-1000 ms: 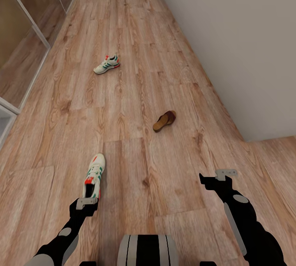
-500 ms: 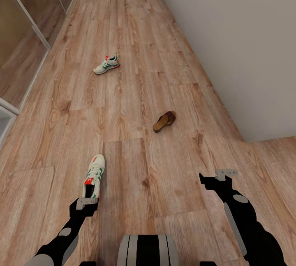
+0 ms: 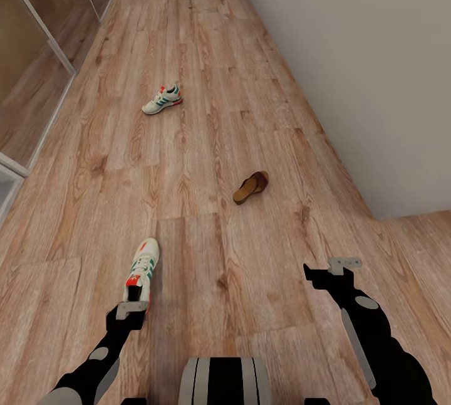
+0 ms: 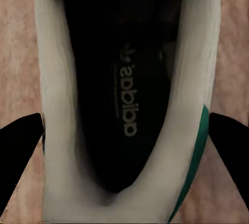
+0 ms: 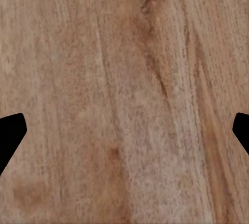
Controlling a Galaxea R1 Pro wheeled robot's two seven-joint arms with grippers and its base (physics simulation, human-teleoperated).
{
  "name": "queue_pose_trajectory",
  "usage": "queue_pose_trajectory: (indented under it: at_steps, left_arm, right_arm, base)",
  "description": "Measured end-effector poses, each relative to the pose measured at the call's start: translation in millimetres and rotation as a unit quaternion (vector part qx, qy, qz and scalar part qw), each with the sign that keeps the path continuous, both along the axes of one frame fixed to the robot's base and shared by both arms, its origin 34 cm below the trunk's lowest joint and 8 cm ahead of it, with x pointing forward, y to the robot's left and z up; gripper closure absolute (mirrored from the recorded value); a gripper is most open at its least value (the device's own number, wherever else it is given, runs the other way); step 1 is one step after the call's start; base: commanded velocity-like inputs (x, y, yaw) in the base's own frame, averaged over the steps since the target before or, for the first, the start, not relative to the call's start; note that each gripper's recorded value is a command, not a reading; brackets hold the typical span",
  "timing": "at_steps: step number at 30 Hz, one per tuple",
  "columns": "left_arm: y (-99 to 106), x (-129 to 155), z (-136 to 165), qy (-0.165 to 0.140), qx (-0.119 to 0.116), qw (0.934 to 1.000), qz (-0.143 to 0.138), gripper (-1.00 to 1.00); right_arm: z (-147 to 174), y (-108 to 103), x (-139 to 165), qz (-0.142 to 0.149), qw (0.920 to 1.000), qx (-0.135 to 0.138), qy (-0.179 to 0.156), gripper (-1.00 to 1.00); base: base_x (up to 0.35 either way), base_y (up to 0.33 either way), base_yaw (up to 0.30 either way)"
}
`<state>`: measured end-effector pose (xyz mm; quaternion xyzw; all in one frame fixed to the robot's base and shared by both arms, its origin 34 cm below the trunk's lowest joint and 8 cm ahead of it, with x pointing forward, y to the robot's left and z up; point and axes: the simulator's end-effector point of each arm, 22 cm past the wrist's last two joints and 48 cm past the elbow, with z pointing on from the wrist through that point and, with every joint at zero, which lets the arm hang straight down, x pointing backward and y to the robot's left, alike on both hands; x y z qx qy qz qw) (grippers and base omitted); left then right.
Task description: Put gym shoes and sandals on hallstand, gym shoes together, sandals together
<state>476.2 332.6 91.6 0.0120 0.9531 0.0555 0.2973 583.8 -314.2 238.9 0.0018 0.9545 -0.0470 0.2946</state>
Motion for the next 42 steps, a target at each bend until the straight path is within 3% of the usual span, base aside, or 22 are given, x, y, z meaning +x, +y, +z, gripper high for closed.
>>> queue_pose_trajectory:
  at_steps: [23,42]
  left_arm:
    - [0.2,2.8,2.4,-0.004,0.001,1.0,0.001,1.0]
    - [1.2,32.8,36.2,-0.042,0.001,0.9991,0.001,1.0]
  right_arm:
    - [1.1,-2.3,0.0,0.001,1.0,-0.003,0.0,-1.0]
    - [40.9,-3.9,17.3,0.003,0.9993,-0.005,-0.037,-1.0]
  base:
    - [0.0,0.0,0.0]
    - [0.0,0.0,0.0]
